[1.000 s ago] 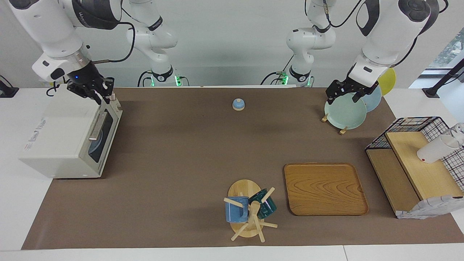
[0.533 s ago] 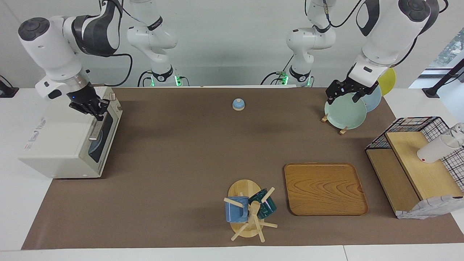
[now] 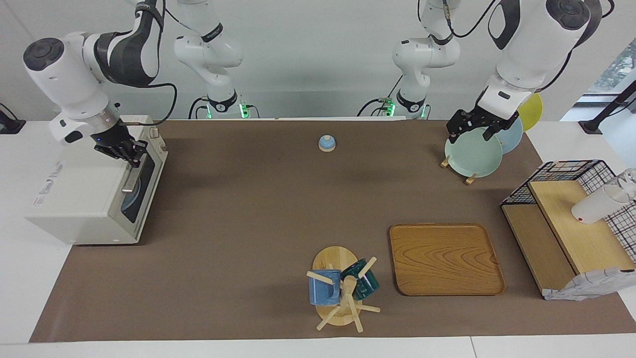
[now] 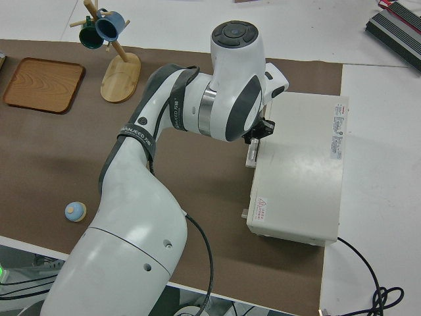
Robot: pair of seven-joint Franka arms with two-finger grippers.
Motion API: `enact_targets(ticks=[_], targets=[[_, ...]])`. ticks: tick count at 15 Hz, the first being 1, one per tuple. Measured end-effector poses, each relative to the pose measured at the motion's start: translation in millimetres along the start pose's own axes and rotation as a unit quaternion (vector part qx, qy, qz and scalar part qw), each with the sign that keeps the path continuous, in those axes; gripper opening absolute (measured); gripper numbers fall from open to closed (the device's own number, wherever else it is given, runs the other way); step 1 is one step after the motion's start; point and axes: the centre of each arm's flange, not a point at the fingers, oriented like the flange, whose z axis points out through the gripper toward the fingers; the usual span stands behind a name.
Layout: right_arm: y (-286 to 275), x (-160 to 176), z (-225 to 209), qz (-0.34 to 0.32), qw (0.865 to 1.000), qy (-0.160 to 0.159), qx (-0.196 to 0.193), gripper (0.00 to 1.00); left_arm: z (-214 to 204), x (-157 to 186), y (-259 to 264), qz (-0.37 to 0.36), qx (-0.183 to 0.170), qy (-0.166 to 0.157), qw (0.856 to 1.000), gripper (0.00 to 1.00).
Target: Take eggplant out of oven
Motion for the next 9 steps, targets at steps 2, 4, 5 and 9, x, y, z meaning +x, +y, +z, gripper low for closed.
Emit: enact_targets(ticks=[2,4,5,9], targets=[[4.5,-1.3,8.2,0.004,1.000,-0.001,0.000,0.01,0.0,0.0,0.0,0.000,0.000,0.000,1.000,1.00],[7.8,-3.1,14.0,0.007,1.000,-0.005,0.001,0.01,0.0,0.0,0.0,0.000,0.000,0.000,1.000,1.00],[8.5,-3.5,14.9,0.008,1.000,-0.006,0.001,0.01,0.0,0.0,0.0,0.000,0.000,0.000,1.000,1.00],[8.7,-4.6,16.7,0.006,1.000,-0.005,0.001,0.01,-0.1,0.1,0.0,0.000,0.000,0.000,1.000,1.00]])
